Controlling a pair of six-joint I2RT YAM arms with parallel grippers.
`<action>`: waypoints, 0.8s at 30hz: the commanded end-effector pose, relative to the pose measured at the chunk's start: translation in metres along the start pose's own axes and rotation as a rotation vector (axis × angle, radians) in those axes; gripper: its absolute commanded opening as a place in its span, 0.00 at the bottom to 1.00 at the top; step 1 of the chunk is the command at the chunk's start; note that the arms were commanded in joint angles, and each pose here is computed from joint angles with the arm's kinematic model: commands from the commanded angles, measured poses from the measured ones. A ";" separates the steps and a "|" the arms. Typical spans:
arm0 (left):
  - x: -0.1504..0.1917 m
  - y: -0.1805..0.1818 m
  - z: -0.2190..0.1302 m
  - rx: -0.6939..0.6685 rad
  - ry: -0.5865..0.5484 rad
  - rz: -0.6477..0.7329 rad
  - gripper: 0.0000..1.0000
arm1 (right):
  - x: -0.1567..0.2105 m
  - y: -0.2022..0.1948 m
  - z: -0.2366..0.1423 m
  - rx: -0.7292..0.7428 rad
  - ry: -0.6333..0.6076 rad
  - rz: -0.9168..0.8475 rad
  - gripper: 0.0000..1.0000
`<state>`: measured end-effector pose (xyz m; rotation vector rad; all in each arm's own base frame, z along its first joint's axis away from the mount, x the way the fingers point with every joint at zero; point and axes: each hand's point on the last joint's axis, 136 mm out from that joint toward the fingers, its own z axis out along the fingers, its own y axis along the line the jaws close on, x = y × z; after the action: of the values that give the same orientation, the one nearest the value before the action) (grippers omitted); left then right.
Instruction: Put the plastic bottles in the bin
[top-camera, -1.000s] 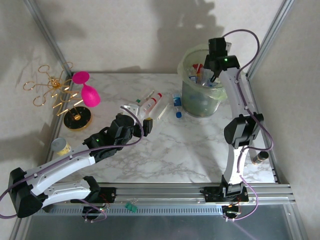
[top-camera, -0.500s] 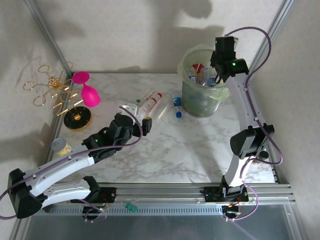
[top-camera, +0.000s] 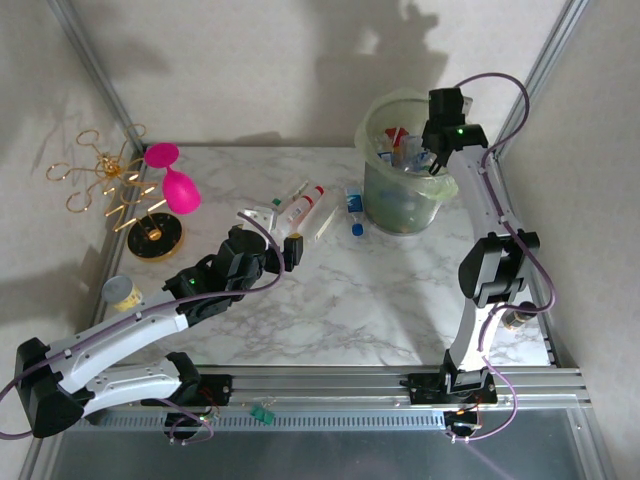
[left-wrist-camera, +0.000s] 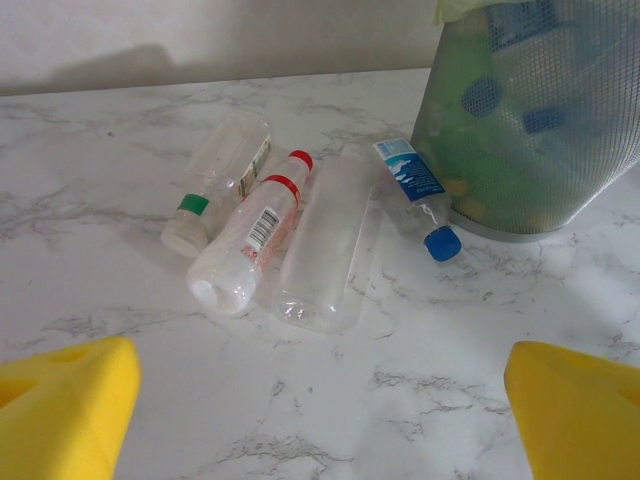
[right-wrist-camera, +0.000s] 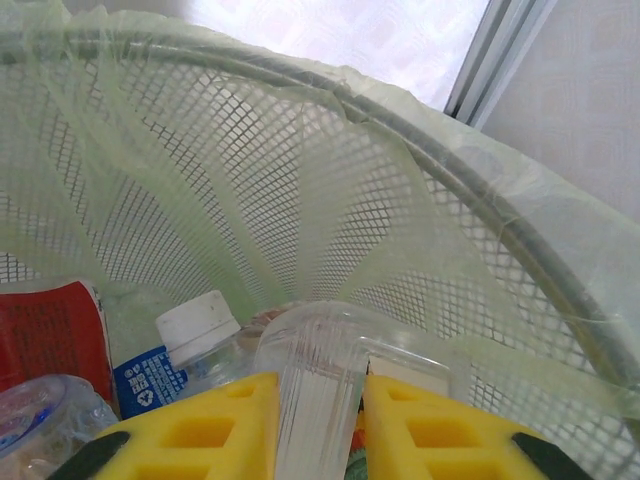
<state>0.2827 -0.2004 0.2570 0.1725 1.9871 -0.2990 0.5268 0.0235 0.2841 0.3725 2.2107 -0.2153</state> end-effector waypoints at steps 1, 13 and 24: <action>-0.001 0.006 -0.002 -0.025 -0.010 0.003 0.94 | -0.013 0.011 -0.029 -0.054 -0.055 0.001 0.27; -0.022 0.004 -0.017 -0.001 -0.024 -0.054 0.94 | 0.010 0.098 -0.185 -0.357 -0.260 -0.181 0.35; -0.030 0.029 -0.031 -0.045 -0.030 -0.132 0.95 | 0.165 0.180 -0.182 -0.448 -0.109 -0.467 0.44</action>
<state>0.2756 -0.1743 0.3109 0.0456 1.9274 -0.3686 0.3491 0.2765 0.2976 -0.4186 2.0695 0.0765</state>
